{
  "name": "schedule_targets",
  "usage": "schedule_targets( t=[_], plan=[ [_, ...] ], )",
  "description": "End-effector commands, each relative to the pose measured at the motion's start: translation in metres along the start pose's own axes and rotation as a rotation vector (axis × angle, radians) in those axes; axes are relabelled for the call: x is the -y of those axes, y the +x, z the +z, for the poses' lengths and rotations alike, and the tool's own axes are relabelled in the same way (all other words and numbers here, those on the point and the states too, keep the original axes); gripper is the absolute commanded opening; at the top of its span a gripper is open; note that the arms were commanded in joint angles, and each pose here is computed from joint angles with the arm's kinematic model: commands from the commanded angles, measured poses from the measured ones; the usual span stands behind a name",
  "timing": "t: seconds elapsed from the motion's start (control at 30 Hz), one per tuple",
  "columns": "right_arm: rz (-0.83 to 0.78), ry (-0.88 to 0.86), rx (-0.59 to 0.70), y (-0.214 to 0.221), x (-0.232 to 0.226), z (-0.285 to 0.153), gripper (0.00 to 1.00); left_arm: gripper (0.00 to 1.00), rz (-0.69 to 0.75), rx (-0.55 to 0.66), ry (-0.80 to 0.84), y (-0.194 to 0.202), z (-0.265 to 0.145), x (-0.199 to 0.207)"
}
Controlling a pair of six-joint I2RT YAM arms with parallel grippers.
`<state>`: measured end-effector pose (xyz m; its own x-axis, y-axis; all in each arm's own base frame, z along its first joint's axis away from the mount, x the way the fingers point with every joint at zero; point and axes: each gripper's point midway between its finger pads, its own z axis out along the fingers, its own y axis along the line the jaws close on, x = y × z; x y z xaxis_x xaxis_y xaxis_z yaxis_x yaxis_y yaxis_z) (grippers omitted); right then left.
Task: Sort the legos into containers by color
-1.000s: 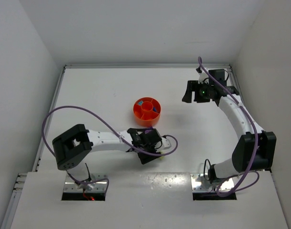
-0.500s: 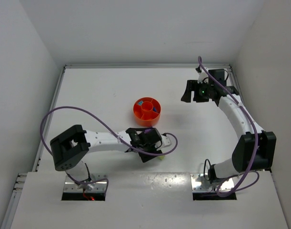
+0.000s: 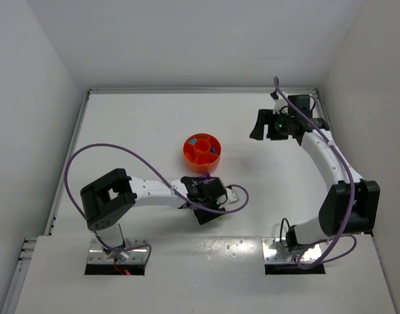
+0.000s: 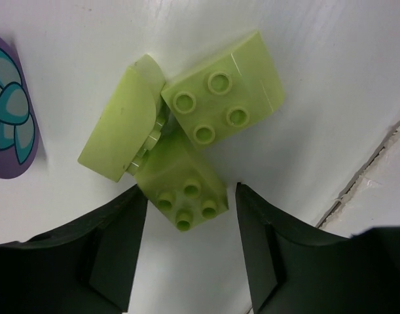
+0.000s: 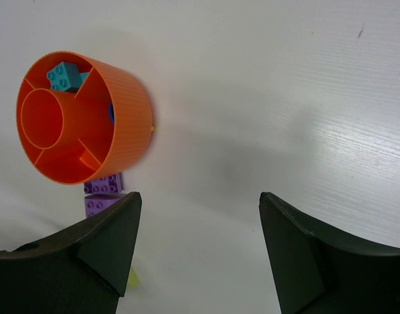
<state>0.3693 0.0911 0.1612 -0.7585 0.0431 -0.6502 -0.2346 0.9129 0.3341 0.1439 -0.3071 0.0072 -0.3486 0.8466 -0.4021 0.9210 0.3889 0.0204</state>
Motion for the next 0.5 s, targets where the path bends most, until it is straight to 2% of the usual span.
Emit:
schedule_targets(
  t=[0.0, 0.1, 0.17, 0.33, 0.47],
  plan=[
    [0.002, -0.017, 0.022, -0.005, -0.003, 0.0, 0.74, 0.6, -0.015, 0.049, 0.019, -0.021, -0.001, 0.008],
    [-0.002, -0.017, 0.031, -0.007, -0.003, 0.0, 0.74, 0.55, -0.015, 0.039, 0.019, -0.018, 0.002, 0.008],
    [-0.007, -0.016, 0.022, -0.006, -0.001, 0.003, 0.74, 0.41, -0.015, 0.038, 0.01, -0.018, 0.002, 0.007],
    [-0.004, -0.016, 0.014, -0.002, 0.0, 0.004, 0.74, 0.15, -0.004, 0.052, 0.01, -0.021, -0.002, 0.006],
    [0.0, -0.024, 0.003, 0.003, -0.001, 0.005, 0.74, 0.13, 0.004, 0.111, -0.018, -0.031, -0.022, -0.008]
  ],
)
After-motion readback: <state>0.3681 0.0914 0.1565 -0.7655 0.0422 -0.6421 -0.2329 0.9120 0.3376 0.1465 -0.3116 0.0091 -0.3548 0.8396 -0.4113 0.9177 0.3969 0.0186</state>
